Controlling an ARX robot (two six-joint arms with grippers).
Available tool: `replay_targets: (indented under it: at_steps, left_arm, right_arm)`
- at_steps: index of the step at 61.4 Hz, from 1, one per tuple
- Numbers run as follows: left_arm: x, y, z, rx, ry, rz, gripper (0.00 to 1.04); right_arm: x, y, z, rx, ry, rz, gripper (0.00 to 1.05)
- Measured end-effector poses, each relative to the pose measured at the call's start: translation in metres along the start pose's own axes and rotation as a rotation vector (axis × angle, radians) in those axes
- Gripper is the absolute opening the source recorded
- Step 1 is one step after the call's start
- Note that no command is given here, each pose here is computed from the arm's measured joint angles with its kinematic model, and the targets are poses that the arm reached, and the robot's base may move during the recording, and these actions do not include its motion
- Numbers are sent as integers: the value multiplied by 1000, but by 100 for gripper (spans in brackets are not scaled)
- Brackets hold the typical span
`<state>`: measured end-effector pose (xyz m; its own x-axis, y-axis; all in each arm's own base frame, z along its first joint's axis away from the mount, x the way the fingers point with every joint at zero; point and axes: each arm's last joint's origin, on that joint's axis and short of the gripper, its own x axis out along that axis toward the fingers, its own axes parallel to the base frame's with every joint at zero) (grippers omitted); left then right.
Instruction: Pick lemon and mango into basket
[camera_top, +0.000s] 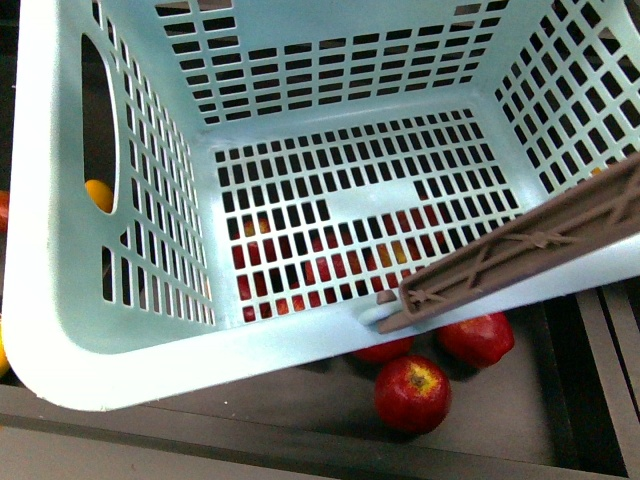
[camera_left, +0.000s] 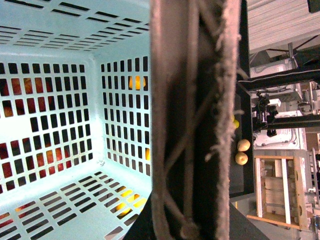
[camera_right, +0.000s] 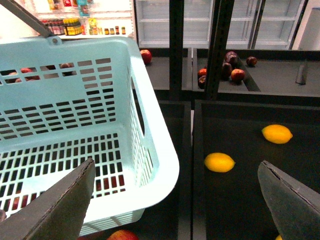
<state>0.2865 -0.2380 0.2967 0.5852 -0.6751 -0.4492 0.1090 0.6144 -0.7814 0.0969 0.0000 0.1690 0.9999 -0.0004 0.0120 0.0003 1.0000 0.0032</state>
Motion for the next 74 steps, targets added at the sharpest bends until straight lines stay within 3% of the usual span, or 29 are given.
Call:
replay_targets:
  at_steps: [35, 45, 57, 74]
  left_arm:
    - [-1, 0, -4, 8, 6, 2, 5]
    - [-1, 0, -4, 8, 6, 1, 5]
    - [-1, 0, -4, 11, 6, 1, 5]
    - [-1, 0, -4, 12, 6, 1, 5]
  right_arm:
    - [0, 0, 0, 0, 0, 0, 96]
    - [4, -6, -6, 210, 414, -162, 96]
    - [10, -27, -4, 318, 387, -271, 96]
    - [39, -68, -18, 354, 425, -428, 96]
